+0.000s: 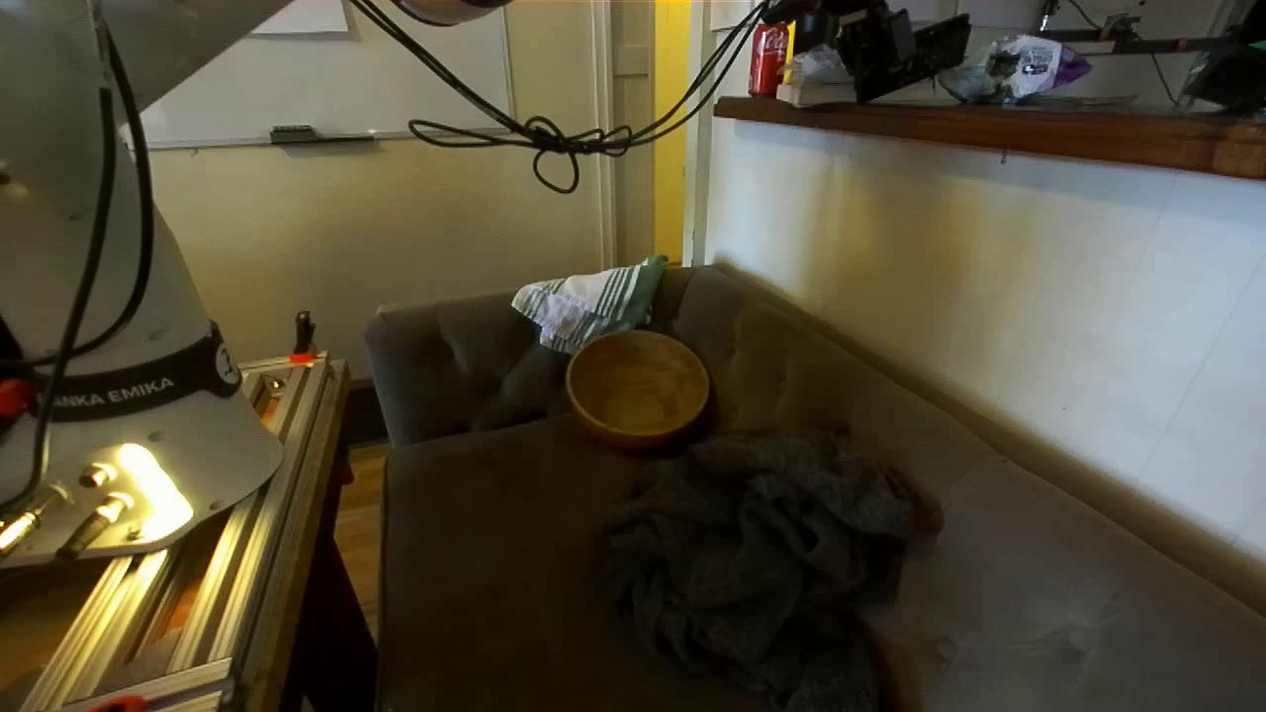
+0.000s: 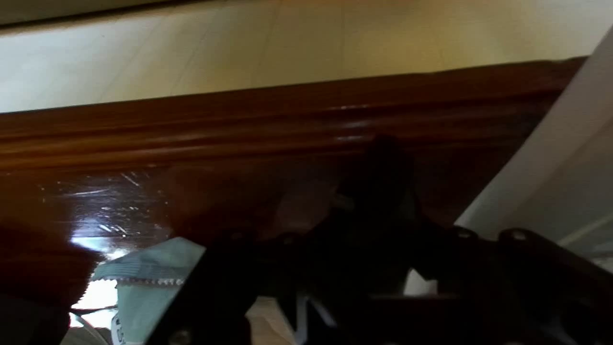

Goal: Remove the black remote from the wooden bowl and put it on the wooden top counter

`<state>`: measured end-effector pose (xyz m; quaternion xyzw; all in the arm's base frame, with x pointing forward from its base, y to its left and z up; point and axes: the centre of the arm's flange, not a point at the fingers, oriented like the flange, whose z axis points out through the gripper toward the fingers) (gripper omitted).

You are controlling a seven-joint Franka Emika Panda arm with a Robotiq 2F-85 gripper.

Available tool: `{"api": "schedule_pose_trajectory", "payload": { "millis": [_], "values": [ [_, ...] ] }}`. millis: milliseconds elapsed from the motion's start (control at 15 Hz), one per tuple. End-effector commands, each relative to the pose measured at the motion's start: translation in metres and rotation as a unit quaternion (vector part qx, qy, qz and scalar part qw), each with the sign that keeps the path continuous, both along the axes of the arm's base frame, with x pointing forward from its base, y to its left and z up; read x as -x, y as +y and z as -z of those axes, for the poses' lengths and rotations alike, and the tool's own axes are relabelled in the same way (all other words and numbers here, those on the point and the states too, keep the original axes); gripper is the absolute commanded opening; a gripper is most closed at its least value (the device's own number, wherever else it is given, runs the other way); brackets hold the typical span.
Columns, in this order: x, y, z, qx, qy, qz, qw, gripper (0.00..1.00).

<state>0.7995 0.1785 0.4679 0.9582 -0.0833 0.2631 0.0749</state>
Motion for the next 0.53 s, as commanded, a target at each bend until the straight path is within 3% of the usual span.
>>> {"api": "schedule_pose_trajectory", "payload": {
  "millis": [0, 133, 267, 400, 467],
  "values": [
    [-0.0309, 0.0269, -0.0095, 0.004, -0.011, 0.009, 0.9999, 0.28],
    [-0.0302, 0.0315, -0.009, 0.007, -0.012, 0.008, 0.9999, 0.41],
    [-0.0306, 0.0329, -0.0111, 0.008, -0.012, 0.009, 0.9999, 0.67],
    [-0.0304, 0.0344, -0.0108, 0.01, -0.011, 0.008, 0.9999, 0.81],
    [-0.0307, 0.0349, -0.011, 0.011, -0.012, 0.009, 0.9998, 0.66]
  ]
}}
